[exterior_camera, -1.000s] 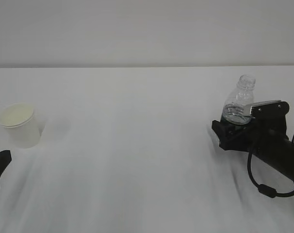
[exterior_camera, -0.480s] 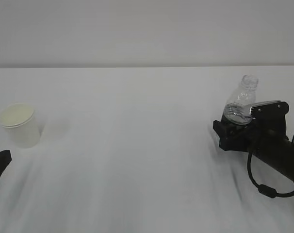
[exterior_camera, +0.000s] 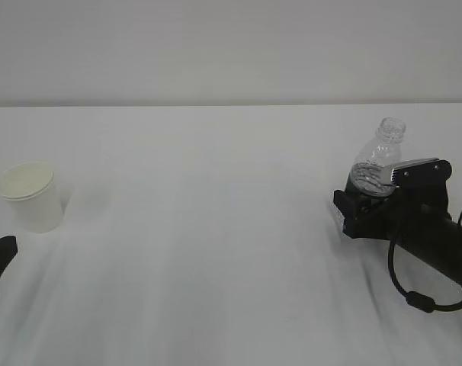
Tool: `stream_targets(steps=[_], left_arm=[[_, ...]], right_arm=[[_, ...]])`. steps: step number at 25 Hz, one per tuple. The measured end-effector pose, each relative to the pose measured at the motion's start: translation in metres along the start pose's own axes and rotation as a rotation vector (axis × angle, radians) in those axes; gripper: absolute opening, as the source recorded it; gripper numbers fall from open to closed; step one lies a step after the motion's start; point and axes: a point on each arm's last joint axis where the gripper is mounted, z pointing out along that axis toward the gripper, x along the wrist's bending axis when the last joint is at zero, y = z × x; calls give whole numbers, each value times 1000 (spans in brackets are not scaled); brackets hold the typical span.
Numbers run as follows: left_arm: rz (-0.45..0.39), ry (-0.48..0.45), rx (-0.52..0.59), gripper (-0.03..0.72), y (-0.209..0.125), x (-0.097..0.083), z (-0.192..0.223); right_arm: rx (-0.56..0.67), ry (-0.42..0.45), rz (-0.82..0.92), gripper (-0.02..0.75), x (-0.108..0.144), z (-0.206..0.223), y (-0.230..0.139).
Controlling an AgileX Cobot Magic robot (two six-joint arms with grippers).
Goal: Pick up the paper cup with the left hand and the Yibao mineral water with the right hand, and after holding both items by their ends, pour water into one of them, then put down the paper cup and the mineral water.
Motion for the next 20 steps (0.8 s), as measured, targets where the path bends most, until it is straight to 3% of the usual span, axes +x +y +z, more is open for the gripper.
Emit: stream_targets(steps=[5, 20], left_arm=[[1, -1, 0, 540, 0, 0, 0], [1, -1, 0, 539, 0, 0, 0]], right_arm=[[1, 12, -5, 449, 1, 0, 0], [3, 50, 0, 438, 5, -3, -2]])
